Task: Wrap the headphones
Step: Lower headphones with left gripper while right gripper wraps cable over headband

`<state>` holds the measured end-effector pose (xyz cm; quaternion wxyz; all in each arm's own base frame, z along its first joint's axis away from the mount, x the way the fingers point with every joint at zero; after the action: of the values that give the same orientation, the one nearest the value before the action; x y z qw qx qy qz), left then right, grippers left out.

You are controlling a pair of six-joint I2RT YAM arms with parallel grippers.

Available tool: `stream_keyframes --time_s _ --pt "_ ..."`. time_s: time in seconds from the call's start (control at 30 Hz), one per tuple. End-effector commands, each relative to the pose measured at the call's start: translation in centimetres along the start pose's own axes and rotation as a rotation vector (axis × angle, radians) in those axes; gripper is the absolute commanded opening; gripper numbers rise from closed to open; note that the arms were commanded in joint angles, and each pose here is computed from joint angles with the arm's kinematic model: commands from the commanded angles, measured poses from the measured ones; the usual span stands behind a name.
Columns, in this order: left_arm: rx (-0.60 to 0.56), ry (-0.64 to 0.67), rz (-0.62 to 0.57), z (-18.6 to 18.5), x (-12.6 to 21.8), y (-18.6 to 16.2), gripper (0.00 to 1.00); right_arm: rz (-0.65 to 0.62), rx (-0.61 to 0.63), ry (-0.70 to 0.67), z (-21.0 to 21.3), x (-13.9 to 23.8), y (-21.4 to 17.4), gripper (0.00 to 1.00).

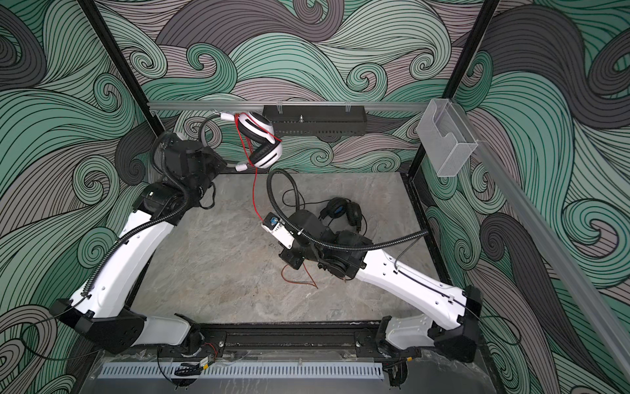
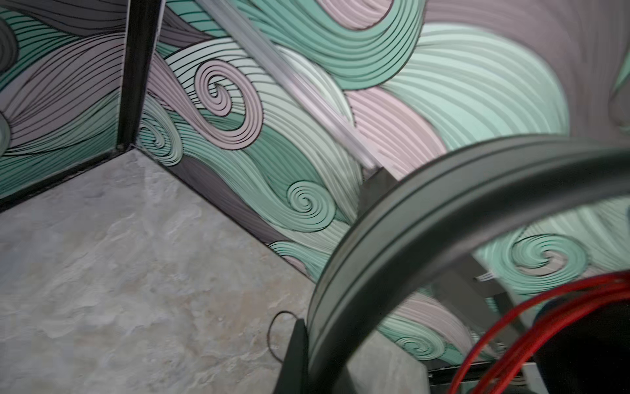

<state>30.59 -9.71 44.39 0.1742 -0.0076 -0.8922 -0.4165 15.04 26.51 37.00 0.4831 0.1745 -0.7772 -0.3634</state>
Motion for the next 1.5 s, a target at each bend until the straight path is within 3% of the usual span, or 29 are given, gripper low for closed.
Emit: stream_keyframes --time_s 0.0,0.17,0.27,0.37,0.57,0.77,1.1,1.27,1.47 --pt "-0.193 0.039 -0.092 0.2 0.7 -0.5 0.0 0.059 0.156 -0.107 -0.7 2.3 1.3 0.0" --pt "-0.506 0.018 0.01 1.8 0.9 -4.6 0.0 0.042 0.289 -0.191 -2.0 3.9 4.4 0.0" --pt "-0.617 -0.102 0.146 2.7 1.7 -6.5 0.0 0.061 0.342 -0.251 -2.8 3.5 5.4 0.0" --pt "-0.681 -0.195 0.285 3.8 3.2 -7.7 0.0 0.08 0.302 -0.277 -4.3 2.7 5.5 0.0" --pt "-0.672 -0.338 0.43 5.9 6.3 -8.6 0.0 0.075 0.144 -0.295 -8.2 2.7 4.3 0.0" --pt "-0.605 -0.367 0.454 6.0 7.2 -8.3 0.0 0.059 0.08 -0.338 -9.3 2.9 3.1 0.0" --pt "-0.546 -0.391 0.483 5.7 7.3 -8.4 0.0 -0.01 -0.139 -0.444 -11.7 5.3 -1.1 0.0" --pt "-0.527 -0.495 0.525 4.9 7.8 -8.5 0.0 0.024 -0.181 -0.414 -12.7 3.7 -2.0 0.0" --pt "-0.477 -0.661 0.57 3.3 9.4 -7.6 0.0 -0.038 -0.195 -0.333 -13.1 1.6 -2.1 0.09"
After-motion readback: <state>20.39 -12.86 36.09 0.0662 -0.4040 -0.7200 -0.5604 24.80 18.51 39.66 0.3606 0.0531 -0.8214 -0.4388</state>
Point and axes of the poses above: each gripper's point midway between its finger pads, its own x axis back along the fingers, its own z axis along the line the jaws close on, y = z × x, the point moved 10 cm from there along x, back along the fingers, and after that the axes turned 5 degrees about x, right-handed, at the moved point
